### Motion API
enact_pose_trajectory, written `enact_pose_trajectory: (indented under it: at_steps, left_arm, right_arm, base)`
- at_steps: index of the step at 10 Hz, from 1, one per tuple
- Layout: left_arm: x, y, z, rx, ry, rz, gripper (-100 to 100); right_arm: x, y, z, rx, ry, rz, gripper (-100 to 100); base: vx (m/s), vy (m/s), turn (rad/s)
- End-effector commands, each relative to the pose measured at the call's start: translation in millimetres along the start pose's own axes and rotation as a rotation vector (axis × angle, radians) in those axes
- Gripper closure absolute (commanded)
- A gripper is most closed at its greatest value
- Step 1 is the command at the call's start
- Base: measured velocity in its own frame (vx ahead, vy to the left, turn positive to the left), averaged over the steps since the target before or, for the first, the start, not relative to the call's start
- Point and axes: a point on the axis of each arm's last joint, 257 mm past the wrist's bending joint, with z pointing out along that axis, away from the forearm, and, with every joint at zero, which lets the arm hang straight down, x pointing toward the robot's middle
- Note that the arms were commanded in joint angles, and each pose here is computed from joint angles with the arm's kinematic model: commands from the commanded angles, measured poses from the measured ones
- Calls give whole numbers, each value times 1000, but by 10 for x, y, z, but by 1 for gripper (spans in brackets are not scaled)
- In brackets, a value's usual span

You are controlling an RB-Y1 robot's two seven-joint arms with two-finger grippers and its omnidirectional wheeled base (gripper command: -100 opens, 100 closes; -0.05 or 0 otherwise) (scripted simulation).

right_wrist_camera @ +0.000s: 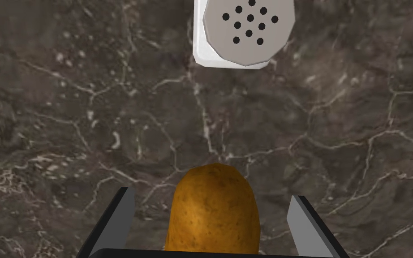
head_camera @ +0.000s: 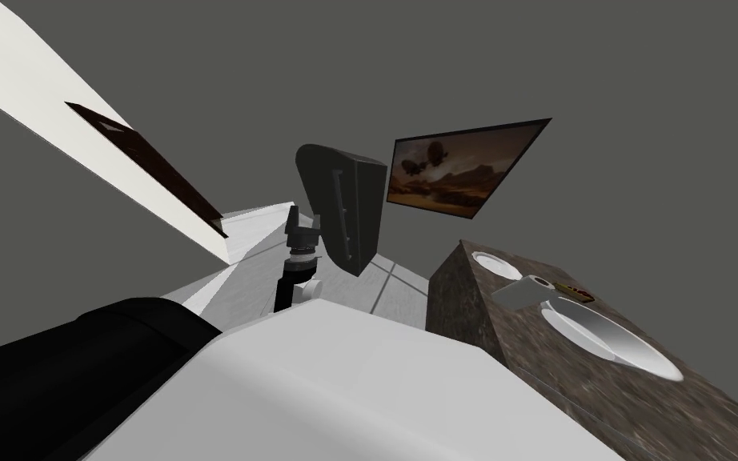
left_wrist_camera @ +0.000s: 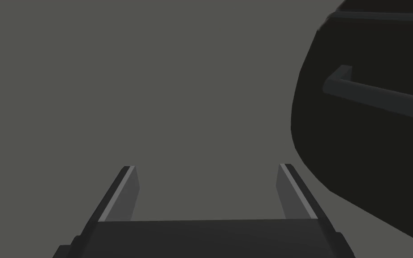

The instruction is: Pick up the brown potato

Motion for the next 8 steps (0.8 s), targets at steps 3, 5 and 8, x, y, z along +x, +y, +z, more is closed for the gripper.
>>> enact_pose_trajectory:
  at_steps: [3, 5, 8]
  left_arm:
    - [0, 0, 0, 0, 0, 0, 0]
    - [0, 0, 0, 0, 0, 0, 0]
    - [0, 0, 0, 0, 0, 0, 0]
  right_arm:
    - [50, 203, 52, 1, 1, -26, -100]
    - [69, 349, 87, 1, 0, -25, -100]
    - [77, 499, 125, 1, -1, -56, -100]
  base:
    - [111, -27, -73]
    - [69, -15, -38]
    - [98, -11, -71]
